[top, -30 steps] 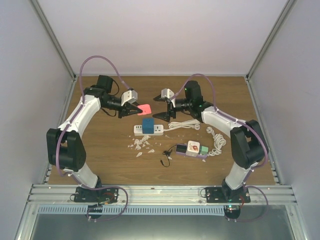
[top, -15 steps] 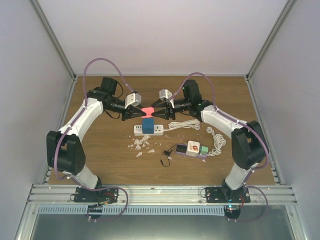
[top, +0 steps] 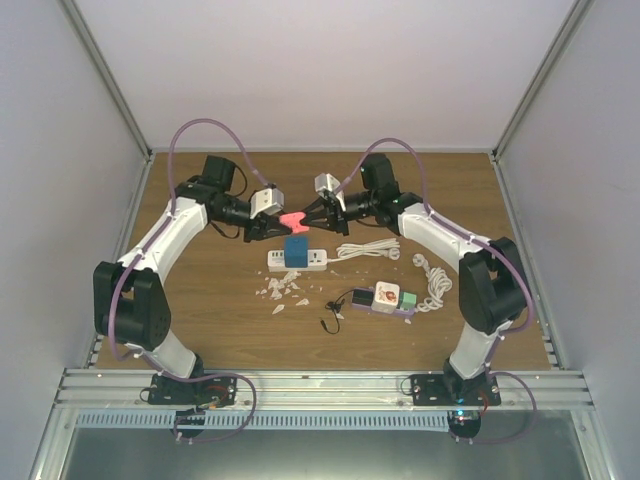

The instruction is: Pull the plug off the socket

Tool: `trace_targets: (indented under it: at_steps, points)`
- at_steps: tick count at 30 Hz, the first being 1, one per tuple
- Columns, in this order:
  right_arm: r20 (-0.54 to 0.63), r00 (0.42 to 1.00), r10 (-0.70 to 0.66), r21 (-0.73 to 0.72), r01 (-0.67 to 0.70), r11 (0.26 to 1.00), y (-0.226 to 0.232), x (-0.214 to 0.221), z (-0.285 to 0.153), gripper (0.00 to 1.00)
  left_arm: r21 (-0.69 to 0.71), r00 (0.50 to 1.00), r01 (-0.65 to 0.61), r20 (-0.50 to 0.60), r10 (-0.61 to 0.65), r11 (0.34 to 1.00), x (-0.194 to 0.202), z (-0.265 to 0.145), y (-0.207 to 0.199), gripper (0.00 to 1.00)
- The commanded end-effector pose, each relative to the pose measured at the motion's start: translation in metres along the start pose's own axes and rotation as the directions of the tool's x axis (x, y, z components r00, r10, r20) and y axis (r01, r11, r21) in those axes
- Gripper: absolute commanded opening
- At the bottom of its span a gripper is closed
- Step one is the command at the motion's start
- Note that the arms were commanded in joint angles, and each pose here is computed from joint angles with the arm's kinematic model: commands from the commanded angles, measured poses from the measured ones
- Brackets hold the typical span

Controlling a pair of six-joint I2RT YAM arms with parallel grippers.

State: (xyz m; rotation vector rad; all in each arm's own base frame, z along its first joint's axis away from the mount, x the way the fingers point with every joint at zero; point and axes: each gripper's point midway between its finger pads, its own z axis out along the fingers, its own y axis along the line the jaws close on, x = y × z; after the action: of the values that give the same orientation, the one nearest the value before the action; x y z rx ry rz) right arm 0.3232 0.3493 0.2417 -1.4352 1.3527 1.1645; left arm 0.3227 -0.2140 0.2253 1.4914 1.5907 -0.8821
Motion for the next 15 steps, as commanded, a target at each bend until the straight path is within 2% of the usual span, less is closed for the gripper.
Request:
trace_targets:
  at_steps: [1, 3, 6, 15]
  points:
    - [-0.002, 1.000, 0.027, -0.004, -0.027, 1.000, -0.004, -0.007, 0.003, 0.01, -0.040, 0.999, -0.033, 0.010, 0.033, 0.999, -0.006, -0.008, 0.001, 0.37]
    - [0.002, 0.999, 0.043, -0.006, -0.043, 0.999, -0.004, -0.009, 0.001, 0.01, -0.060, 1.000, -0.022, 0.012, 0.023, 0.998, -0.004, -0.014, 0.006, 0.46]
    - [0.005, 0.998, 0.067, -0.025, -0.067, 0.997, 0.000, -0.009, 0.000, 0.01, -0.078, 1.000, -0.013, 0.011, 0.014, 0.997, -0.001, -0.023, 0.010, 0.51]
    - [0.002, 0.981, 0.193, -0.107, -0.191, 0.976, 0.004, -0.004, -0.003, 0.01, -0.029, 0.999, 0.019, 0.036, -0.017, 0.999, -0.004, -0.027, 0.000, 0.43]
